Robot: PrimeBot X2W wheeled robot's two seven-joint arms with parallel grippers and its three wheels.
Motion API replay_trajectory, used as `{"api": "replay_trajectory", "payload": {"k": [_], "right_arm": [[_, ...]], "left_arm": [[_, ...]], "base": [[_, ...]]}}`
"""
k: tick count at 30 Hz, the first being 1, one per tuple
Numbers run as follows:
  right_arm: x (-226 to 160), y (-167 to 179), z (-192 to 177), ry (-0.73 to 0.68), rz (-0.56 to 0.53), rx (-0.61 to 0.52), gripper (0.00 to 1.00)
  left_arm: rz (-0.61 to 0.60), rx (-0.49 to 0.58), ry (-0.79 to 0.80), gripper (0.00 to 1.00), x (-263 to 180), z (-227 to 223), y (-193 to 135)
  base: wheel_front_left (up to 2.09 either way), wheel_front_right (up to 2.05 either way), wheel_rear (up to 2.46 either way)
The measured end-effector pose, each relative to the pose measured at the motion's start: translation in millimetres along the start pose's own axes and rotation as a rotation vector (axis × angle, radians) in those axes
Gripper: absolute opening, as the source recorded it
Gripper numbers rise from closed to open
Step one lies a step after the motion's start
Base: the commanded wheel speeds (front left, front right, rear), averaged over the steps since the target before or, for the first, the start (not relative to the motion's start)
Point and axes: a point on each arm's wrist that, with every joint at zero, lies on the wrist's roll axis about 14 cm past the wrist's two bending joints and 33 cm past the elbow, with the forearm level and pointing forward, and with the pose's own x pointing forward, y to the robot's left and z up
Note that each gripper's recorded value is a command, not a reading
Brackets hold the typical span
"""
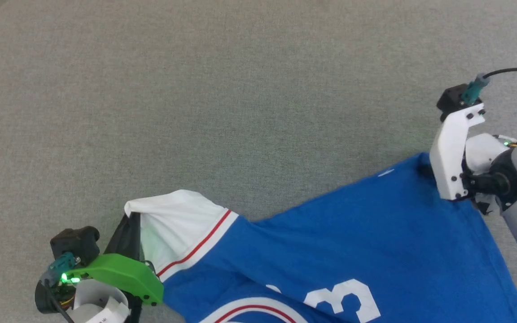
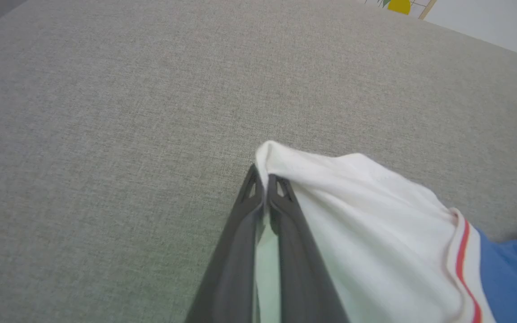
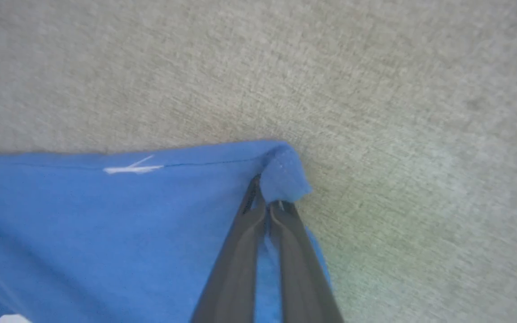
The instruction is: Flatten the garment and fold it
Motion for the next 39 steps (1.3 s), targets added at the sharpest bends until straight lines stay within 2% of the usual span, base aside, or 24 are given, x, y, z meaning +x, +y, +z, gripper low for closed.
{"api": "replay_trajectory", "payload": {"k": [6, 12, 18, 29, 39], "right_arm": [[-14.0, 4.1, 5.1, -0.092, -0.019, -0.040, 0.00], [-56.2, -14.6, 37.8, -0.324, -0.131, -0.071, 0.00], [-132.2, -33.4, 94.1, -0.632, -0.240, -0.050, 0.00], [-294.9, -65.7, 175.1, -1.163, -0.418, -0.019, 0.00], [-382.7, -81.0, 247.3, -1.474, -0.531, -0.087, 0.00]], "left_arm": [[-0.008, 0.055, -0.050, 0.00, -0.9, 23.4, 7.1], [-0.071, 0.169, -0.231, 0.00, 6.9, 108.0, 3.3], [-0.157, 0.277, -0.431, 0.00, 12.5, 212.1, -27.0], [-0.227, 0.328, -0.699, 0.00, 36.5, 358.5, -91.6], [-0.223, 0.353, -0.990, 0.00, 48.9, 475.2, -131.2]], "base": [[0.00, 0.00, 0.00], [0.00, 0.00, 0.00], [0.00, 0.00, 0.00], [0.00, 0.00, 0.00], [0.00, 0.00, 0.00]]}}
